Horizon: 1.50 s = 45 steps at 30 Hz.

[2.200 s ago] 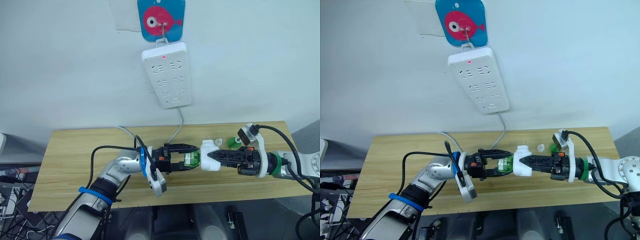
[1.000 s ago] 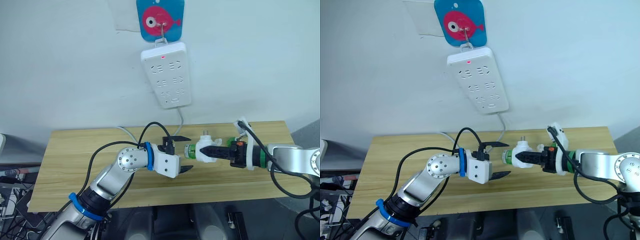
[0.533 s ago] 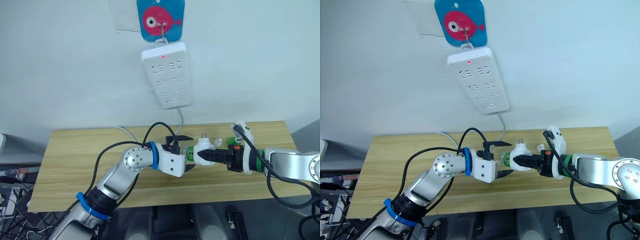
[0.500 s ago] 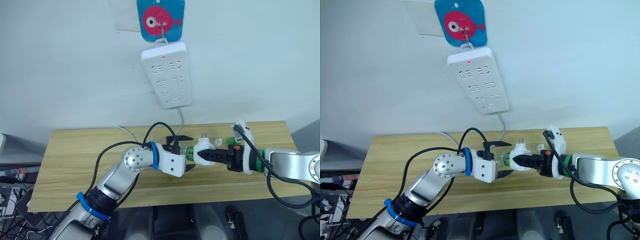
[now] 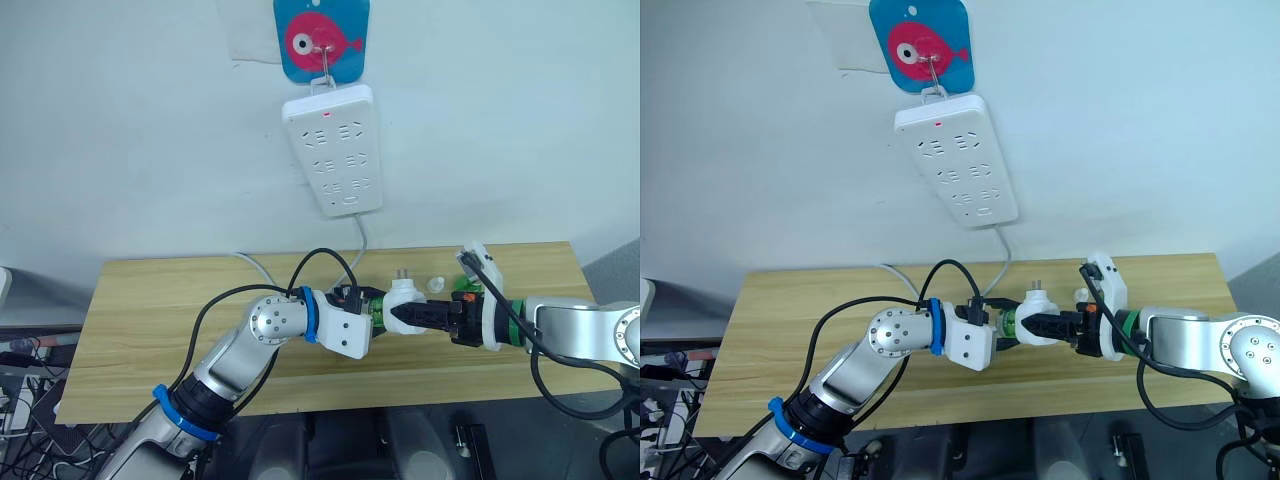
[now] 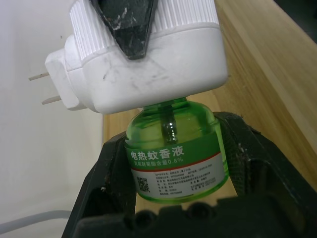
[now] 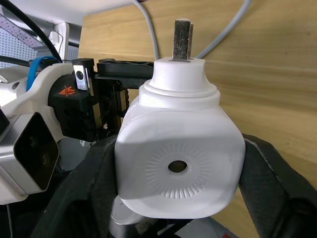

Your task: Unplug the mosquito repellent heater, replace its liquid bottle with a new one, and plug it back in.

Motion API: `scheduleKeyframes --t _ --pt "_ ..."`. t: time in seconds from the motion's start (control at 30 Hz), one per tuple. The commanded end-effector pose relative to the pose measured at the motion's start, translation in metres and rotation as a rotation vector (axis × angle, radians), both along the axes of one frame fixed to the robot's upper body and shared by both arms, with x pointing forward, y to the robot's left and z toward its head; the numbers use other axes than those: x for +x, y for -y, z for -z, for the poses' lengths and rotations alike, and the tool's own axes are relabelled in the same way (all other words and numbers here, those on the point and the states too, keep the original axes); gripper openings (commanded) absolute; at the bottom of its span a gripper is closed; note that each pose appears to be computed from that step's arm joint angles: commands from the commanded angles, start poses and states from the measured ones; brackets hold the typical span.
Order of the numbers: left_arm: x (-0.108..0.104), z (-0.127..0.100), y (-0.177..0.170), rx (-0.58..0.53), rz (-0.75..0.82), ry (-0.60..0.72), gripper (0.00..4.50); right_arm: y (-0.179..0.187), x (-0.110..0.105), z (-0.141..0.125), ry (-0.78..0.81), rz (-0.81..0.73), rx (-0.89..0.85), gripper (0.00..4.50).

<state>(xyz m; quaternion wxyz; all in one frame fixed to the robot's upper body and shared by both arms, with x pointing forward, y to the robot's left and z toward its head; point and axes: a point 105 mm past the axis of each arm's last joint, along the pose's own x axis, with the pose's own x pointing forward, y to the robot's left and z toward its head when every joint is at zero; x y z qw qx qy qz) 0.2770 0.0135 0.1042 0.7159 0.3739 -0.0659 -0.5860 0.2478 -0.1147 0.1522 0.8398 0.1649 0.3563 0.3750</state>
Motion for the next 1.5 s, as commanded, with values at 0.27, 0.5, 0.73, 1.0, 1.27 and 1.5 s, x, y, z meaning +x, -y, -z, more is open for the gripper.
scheduleKeyframes --t 0.27,0.5,0.73,1.0,1.27,1.5 --pt "0.01 -0.019 0.003 -0.391 -0.068 -0.16 2.28 0.009 -0.018 -0.045 0.27 0.107 0.056 4.46" --pt "-0.002 -0.033 0.006 -0.6 -0.02 -0.193 2.28 0.01 -0.042 -0.044 0.51 0.251 0.044 4.46" --pt "-0.011 -0.043 0.011 -0.703 0.021 -0.264 2.28 -0.012 -0.046 -0.04 0.674 0.221 0.042 4.46" --pt "-0.014 -0.05 0.014 -0.714 0.053 -0.264 2.28 -0.025 -0.04 -0.042 0.709 0.272 0.086 4.46" --pt "-0.02 -0.049 0.014 -0.717 0.059 -0.27 2.28 -0.029 -0.033 -0.044 0.74 0.304 0.087 4.46" --pt "-0.023 -0.049 0.015 -0.727 0.059 -0.279 2.28 -0.03 -0.034 -0.043 0.747 0.312 0.09 4.3"
